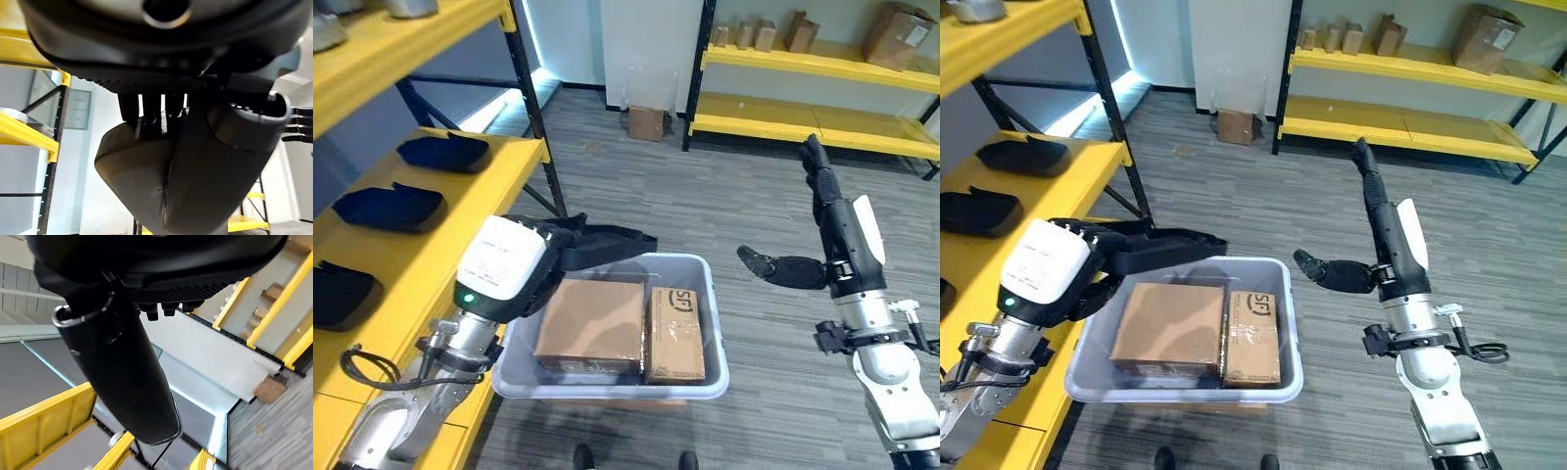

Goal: Move parts from the plastic box to the shelf.

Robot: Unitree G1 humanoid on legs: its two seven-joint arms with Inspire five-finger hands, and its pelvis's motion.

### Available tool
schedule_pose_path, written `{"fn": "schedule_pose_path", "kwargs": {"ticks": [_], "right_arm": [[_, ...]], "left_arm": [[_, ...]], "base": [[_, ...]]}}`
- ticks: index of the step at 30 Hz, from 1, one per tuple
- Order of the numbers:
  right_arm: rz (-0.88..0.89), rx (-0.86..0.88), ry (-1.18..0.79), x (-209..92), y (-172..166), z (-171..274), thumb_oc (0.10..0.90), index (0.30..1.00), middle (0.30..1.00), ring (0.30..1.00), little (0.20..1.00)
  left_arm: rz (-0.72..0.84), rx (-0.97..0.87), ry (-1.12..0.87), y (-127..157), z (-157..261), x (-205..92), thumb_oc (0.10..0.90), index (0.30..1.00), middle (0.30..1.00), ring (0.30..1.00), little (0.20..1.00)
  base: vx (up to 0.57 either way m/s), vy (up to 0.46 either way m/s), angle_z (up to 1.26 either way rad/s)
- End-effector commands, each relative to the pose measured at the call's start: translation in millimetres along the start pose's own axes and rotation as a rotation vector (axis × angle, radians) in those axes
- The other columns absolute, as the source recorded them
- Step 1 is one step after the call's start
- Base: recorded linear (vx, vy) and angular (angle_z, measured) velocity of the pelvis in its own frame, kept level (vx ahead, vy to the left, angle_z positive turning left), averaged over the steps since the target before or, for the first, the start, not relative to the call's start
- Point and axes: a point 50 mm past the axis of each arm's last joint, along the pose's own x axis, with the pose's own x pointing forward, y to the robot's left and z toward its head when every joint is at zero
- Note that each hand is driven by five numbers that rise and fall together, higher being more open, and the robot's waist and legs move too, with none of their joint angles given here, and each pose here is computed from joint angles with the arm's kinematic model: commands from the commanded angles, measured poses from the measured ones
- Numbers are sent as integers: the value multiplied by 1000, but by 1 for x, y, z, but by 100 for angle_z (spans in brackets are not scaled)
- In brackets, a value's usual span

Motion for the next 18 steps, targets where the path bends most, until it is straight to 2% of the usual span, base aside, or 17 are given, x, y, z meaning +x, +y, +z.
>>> {"fn": "schedule_pose_path", "kwargs": {"ticks": [1,5,8,11,18], "right_arm": [[-59,38,-337,29,-14,54,900,1000,1000,1000,1000],[-50,34,-344,27,-12,56,900,1000,1000,1000,1000],[-47,30,-341,24,-11,56,900,1000,1000,1000,1000],[-61,73,-293,13,-14,49,900,1000,1000,1000,1000],[-116,45,-180,-8,-26,35,900,1000,1000,1000,1000]], "left_arm": [[372,8,-49,53,3,26,400,300,300,300,300],[381,-37,-70,53,7,29,400,300,300,300,300],[392,-74,-77,53,10,28,400,300,300,300,300],[426,-108,-55,54,11,26,400,300,300,300,300],[446,-123,-62,57,15,25,400,300,300,300,300]], "base": [[-117,-138,2],[-72,-69,54],[-116,-60,107],[-35,-12,74],[55,169,70]]}}
